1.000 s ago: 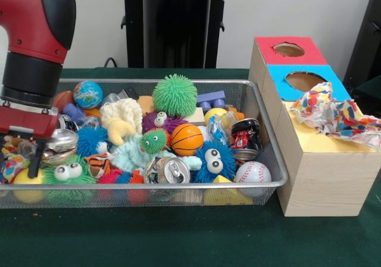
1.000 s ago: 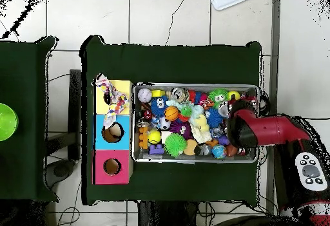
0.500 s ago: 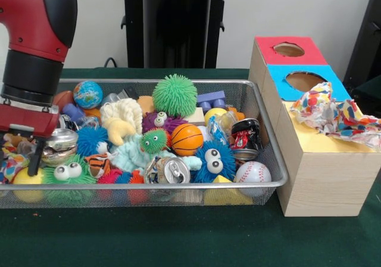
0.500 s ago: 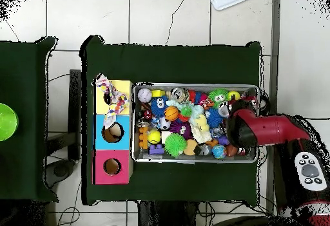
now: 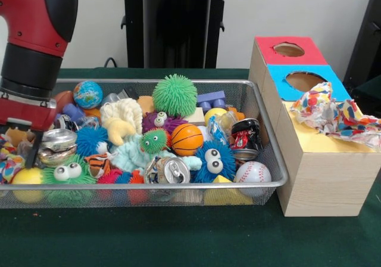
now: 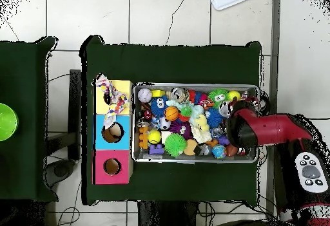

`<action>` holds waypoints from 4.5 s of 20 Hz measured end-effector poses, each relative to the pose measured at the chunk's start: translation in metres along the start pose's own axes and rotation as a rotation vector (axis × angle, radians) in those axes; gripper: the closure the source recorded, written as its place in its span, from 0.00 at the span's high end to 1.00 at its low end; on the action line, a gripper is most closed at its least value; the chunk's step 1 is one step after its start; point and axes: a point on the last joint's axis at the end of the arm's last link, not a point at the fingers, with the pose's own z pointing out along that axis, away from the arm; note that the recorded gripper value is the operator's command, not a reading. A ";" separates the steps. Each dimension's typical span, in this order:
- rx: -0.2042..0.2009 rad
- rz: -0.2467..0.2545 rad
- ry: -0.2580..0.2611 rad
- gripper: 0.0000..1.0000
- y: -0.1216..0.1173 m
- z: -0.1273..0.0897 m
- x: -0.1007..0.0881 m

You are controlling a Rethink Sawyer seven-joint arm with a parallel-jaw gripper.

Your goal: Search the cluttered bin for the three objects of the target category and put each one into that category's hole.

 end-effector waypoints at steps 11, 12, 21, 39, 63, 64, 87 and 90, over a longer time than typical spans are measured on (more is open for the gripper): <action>0.015 -0.002 0.045 1.00 -0.012 -0.010 0.006; 0.016 -0.002 0.046 1.00 -0.012 -0.010 0.007; 0.019 -0.003 0.071 1.00 -0.013 -0.007 0.021; 0.001 -0.003 0.103 0.00 -0.003 0.002 0.040; 0.010 0.043 0.200 0.00 -0.010 -0.071 0.022; 0.010 0.051 0.213 0.00 -0.011 -0.079 0.021; -0.072 0.207 0.312 0.00 0.035 -0.201 -0.029; -0.103 0.231 0.310 0.00 0.055 -0.215 -0.039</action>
